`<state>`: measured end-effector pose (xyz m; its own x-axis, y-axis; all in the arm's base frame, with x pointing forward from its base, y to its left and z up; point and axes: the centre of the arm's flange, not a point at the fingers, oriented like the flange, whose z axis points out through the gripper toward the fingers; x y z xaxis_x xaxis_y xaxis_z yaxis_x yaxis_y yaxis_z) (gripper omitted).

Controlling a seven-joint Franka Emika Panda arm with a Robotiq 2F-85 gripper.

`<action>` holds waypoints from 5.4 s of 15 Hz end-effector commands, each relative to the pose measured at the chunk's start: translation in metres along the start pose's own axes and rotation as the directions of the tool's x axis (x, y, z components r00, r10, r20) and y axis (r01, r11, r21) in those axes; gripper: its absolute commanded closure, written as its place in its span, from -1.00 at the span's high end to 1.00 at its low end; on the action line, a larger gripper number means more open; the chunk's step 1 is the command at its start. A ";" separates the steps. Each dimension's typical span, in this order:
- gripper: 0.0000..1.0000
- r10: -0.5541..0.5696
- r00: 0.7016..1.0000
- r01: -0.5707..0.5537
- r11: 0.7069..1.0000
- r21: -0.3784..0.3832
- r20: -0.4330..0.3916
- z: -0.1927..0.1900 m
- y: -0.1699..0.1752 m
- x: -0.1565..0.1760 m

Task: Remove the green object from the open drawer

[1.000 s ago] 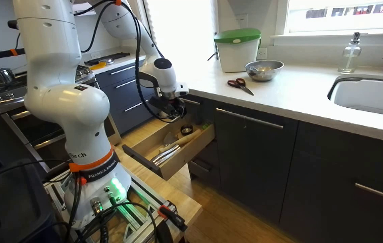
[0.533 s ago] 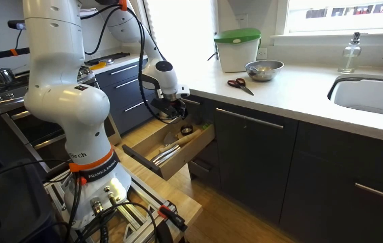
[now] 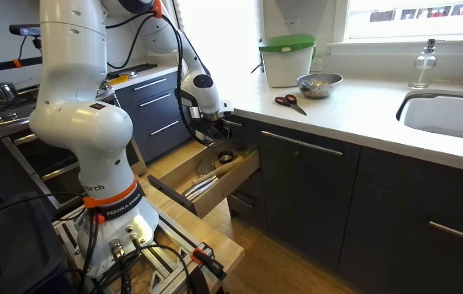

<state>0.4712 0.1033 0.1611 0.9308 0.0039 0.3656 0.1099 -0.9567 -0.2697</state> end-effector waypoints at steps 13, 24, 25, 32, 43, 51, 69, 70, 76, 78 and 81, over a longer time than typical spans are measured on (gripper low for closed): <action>1.00 0.032 0.995 -0.042 0.994 -0.105 -0.092 0.081 0.062 -0.031; 1.00 0.019 0.968 -0.049 0.992 -0.115 -0.250 0.089 0.063 -0.038; 1.00 0.014 0.965 -0.049 0.991 -0.127 -0.261 0.087 0.064 -0.036; 1.00 0.047 0.971 -0.081 0.987 -0.139 -0.233 0.084 0.053 -0.037; 1.00 0.063 0.968 -0.099 0.985 -0.139 -0.242 0.083 0.049 -0.016; 1.00 0.026 0.969 -0.066 0.985 -0.158 -0.244 0.116 0.049 -0.014; 1.00 0.027 0.964 -0.079 0.979 -0.187 -0.266 0.153 0.073 -0.008; 1.00 0.027 0.967 -0.080 0.976 -0.203 -0.253 0.154 0.075 -0.009; 1.00 0.055 0.983 -0.095 0.968 -0.231 -0.176 0.149 0.075 -0.019; 1.00 0.057 0.986 -0.094 0.966 -0.242 -0.155 0.147 0.075 -0.021; 1.00 0.050 0.986 -0.087 0.968 -0.234 -0.162 0.145 0.071 -0.021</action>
<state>0.5234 0.0798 0.0313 0.8400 -0.0590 0.5393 -0.0348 -0.9979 -0.0550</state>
